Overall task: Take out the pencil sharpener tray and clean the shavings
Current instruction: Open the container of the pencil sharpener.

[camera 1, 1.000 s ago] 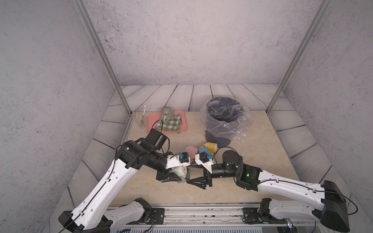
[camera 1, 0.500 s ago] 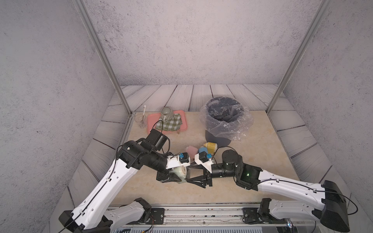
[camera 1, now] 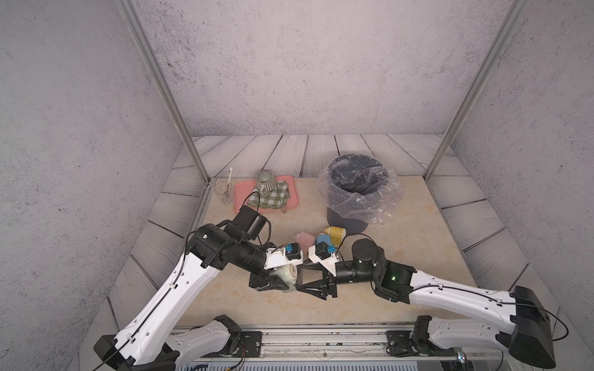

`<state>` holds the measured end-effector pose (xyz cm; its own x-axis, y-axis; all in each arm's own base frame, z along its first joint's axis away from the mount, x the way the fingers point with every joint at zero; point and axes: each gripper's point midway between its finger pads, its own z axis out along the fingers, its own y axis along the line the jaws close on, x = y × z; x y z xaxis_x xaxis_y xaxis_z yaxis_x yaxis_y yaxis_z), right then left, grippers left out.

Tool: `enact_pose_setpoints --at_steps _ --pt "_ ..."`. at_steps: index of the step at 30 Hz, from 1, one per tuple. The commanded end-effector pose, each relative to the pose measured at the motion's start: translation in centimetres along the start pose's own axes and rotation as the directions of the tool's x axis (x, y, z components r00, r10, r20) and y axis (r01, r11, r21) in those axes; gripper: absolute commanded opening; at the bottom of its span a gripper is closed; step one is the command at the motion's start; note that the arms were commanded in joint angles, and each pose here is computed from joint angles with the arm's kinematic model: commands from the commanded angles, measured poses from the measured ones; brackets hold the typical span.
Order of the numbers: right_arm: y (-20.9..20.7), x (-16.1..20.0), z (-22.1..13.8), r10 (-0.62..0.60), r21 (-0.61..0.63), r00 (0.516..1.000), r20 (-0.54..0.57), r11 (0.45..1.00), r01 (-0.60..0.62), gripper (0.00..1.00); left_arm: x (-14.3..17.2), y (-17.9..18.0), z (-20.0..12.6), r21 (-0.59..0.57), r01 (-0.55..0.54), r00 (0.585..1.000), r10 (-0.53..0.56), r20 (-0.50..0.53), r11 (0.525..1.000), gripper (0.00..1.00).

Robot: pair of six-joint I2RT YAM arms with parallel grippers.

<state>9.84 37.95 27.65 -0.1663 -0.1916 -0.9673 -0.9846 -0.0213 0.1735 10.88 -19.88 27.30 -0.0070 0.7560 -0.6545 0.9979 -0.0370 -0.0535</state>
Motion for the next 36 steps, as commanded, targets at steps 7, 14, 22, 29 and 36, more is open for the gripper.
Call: enact_pose_setpoints --at_steps 7,14,22,29,36 --pt "0.1 -0.9 0.0 -0.013 0.017 1.0 0.012 1.0 0.013 0.67 -0.3 -0.4 0.0 0.02 0.003 1.0 -0.004 0.016 1.0 0.0" --pt "-0.2 -0.8 0.1 -0.014 0.03 1.0 0.006 0.999 0.013 0.62 -0.3 -0.3 0.0 0.016 0.004 1.0 -0.004 0.015 1.0 0.0" --pt "-0.3 -1.0 -0.1 -0.018 0.043 1.0 0.008 0.999 0.017 0.53 -0.2 -0.4 0.0 0.02 0.006 1.0 -0.006 0.007 1.0 0.0" --pt "-0.5 -1.2 -0.1 -0.017 0.052 1.0 0.008 0.999 0.017 0.39 -0.1 -0.3 0.1 0.022 0.006 1.0 -0.006 0.002 1.0 0.0" --pt "-0.8 -1.3 -0.6 -0.032 0.086 0.999 0.011 0.996 0.031 0.26 0.8 -0.4 0.5 0.037 0.019 0.999 -0.018 -0.039 0.999 0.0"
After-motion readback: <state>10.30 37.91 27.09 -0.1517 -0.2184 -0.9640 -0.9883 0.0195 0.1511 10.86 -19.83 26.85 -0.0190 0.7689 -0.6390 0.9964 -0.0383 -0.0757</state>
